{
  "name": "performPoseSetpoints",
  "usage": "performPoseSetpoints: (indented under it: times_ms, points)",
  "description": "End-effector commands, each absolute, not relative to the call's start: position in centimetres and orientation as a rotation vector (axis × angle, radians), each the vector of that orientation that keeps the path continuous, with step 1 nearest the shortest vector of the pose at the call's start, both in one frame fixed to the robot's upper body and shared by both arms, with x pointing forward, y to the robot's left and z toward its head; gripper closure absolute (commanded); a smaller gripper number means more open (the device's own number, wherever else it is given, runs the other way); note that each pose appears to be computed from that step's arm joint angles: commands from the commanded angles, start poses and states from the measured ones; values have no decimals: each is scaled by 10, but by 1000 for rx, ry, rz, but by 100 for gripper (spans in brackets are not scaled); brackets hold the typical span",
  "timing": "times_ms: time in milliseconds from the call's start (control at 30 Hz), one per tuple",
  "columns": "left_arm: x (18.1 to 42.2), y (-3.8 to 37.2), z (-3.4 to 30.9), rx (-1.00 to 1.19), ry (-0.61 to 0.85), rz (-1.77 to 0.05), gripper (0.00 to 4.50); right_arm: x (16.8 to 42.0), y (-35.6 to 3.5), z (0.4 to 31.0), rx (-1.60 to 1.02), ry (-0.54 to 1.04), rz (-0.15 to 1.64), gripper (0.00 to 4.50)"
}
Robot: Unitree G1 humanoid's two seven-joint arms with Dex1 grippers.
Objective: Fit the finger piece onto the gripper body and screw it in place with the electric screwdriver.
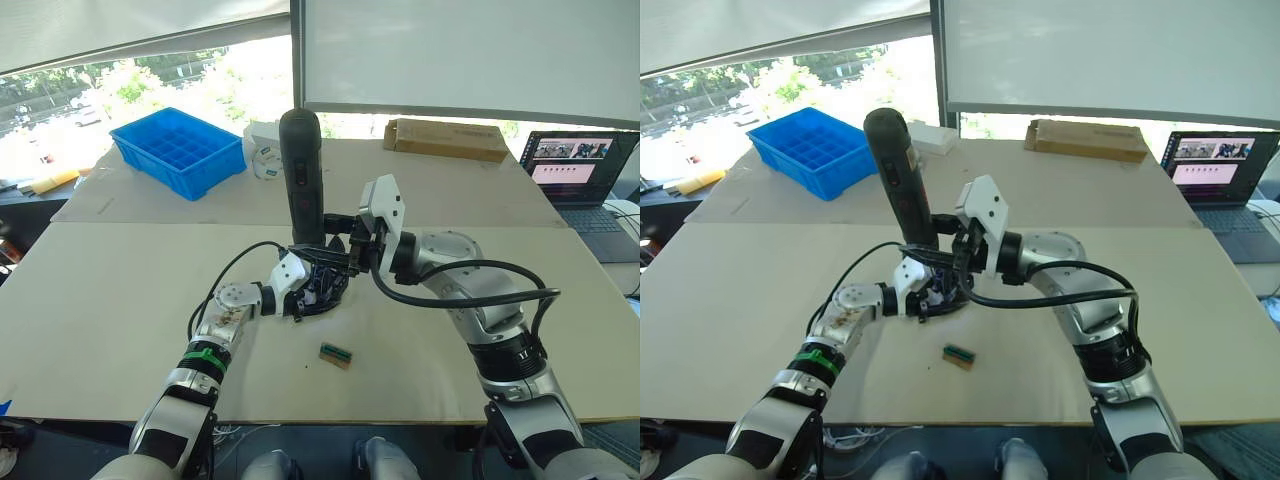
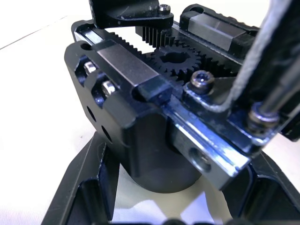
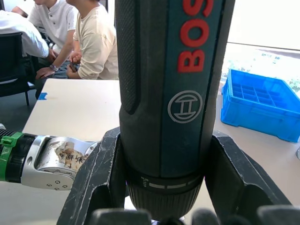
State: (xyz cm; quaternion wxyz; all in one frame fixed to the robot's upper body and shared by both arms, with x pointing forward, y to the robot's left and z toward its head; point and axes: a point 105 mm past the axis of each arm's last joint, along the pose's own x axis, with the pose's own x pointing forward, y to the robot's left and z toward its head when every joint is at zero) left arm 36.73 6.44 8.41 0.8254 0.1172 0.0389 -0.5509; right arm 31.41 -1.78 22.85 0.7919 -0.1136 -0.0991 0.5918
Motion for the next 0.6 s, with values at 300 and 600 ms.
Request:
performPoseSetpoints:
  times_ms: [300, 600]
  points:
    - [376, 67, 114, 281, -28, -1152, 219, 341, -46, 167, -285, 85, 1147, 258]
    - [376, 65, 110, 285, -18, -1158, 219, 328, -45, 239, -227, -193, 1182, 258]
